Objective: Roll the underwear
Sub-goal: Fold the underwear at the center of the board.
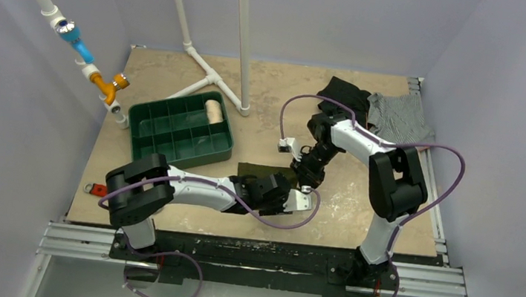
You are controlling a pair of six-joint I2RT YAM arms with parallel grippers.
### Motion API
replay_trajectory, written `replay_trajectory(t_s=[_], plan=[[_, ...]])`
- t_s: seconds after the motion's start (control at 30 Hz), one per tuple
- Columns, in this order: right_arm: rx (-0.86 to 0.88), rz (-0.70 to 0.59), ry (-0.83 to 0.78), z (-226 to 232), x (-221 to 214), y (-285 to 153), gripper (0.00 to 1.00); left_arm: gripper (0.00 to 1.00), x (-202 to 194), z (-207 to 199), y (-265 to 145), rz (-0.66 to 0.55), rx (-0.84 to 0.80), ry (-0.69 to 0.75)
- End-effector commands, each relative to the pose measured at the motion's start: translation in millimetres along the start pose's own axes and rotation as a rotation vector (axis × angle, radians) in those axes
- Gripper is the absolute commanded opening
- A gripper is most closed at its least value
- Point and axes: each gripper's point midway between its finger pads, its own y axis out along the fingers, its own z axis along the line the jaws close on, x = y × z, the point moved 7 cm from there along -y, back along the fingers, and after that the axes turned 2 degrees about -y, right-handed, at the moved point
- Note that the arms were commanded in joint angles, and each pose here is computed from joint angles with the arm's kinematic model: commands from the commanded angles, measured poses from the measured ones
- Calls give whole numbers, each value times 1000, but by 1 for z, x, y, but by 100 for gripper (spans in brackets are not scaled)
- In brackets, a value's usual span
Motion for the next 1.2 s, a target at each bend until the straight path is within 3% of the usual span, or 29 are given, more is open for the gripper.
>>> replay_trajectory(t_s=[0.0,0.27,0.57,0.8,1.17], plan=[[-8,-18,-26,1,3,-4,5,34,10,6,-2,-24,26,-4],[-28,-2,-25,-1,-4,0,7,0,11,2,-13,-29,-49,37],[-45,-38,-39,5,-4,-5,29,0,13,7,-26,-55,-200,41],[-68,-117,-55,14,-2,-18,48,0,14,30,-36,-71,-282,-53],[-93,-303,-80,23,-5,-29,62,0,13,40,-42,-101,-375,-139]])
